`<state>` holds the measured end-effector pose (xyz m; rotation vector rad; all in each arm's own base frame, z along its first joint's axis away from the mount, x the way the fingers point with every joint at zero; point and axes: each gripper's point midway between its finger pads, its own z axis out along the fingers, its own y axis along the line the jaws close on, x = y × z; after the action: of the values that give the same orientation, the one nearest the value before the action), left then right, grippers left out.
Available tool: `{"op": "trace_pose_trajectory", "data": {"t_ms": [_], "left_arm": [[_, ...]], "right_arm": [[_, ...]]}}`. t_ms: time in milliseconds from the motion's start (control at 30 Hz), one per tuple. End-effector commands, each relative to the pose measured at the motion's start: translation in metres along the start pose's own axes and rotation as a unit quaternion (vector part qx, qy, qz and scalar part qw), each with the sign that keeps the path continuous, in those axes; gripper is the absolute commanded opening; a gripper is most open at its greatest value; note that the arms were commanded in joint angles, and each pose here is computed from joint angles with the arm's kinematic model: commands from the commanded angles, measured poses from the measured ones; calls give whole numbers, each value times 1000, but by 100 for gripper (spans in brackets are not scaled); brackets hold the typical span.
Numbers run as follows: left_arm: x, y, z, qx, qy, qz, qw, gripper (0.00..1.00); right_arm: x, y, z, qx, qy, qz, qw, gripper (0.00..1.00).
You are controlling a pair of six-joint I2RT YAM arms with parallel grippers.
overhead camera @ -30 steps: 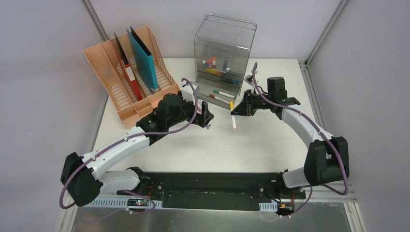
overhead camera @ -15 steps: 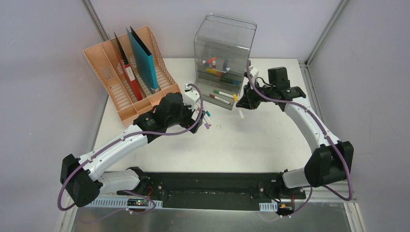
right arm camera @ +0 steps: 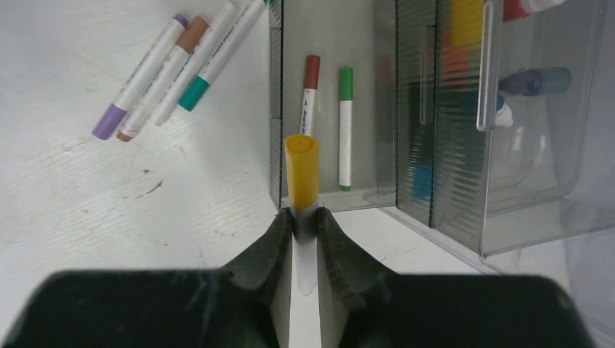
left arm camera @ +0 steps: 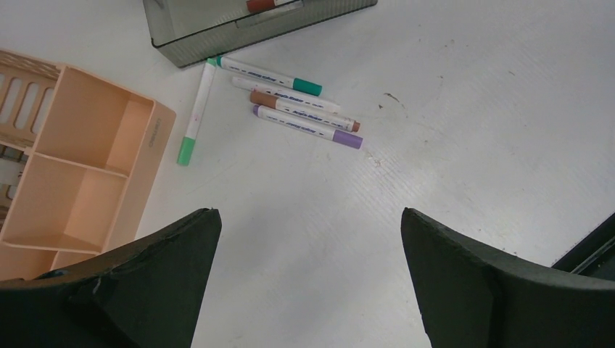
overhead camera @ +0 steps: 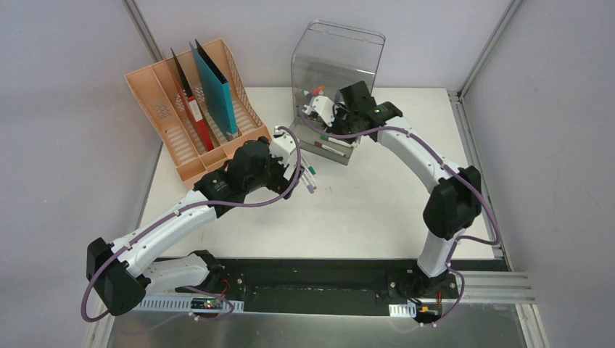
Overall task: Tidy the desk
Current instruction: Place the stationery in the drawer.
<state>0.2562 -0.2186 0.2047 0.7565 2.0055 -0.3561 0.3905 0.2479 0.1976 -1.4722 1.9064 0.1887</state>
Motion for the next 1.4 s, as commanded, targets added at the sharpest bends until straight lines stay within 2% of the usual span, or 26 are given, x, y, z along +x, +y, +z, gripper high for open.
{"op": "trace_pose_trajectory", "data": {"t_ms": [0, 233, 300, 433, 633, 800, 933, 1067, 1200, 1367], "left_arm": [[-11, 13, -7, -28, -22, 12, 999, 99], [-13, 17, -11, -36, -30, 19, 999, 99], [-16, 18, -12, -39, -34, 20, 998, 99], [-18, 20, -16, -45, -43, 22, 998, 99], [-19, 21, -16, -44, -48, 23, 998, 99], [-17, 21, -12, -44, -43, 26, 998, 99], [-19, 16, -11, -29, -52, 25, 998, 99], [-22, 11, -10, -11, -64, 29, 997, 99], [-24, 9, -8, -3, -65, 30, 997, 99], [-28, 15, -11, -9, -72, 29, 997, 99]], "right_arm": [[-6, -33, 2, 81, 63, -80, 991, 12], [-11, -56, 34, 115, 82, -86, 986, 12], [-9, -60, 43, 121, 90, -85, 985, 15], [-7, -63, 58, 122, 98, -76, 985, 26], [-5, -63, 62, 129, 108, -53, 984, 53], [-18, -41, 28, 88, 78, -3, 993, 65], [-23, 9, -12, -12, 37, 33, 999, 72], [-15, 55, -52, -97, -15, 28, 995, 77], [6, 72, -92, -124, -67, 39, 989, 78], [33, 66, -142, -113, -151, 108, 976, 78]]}}
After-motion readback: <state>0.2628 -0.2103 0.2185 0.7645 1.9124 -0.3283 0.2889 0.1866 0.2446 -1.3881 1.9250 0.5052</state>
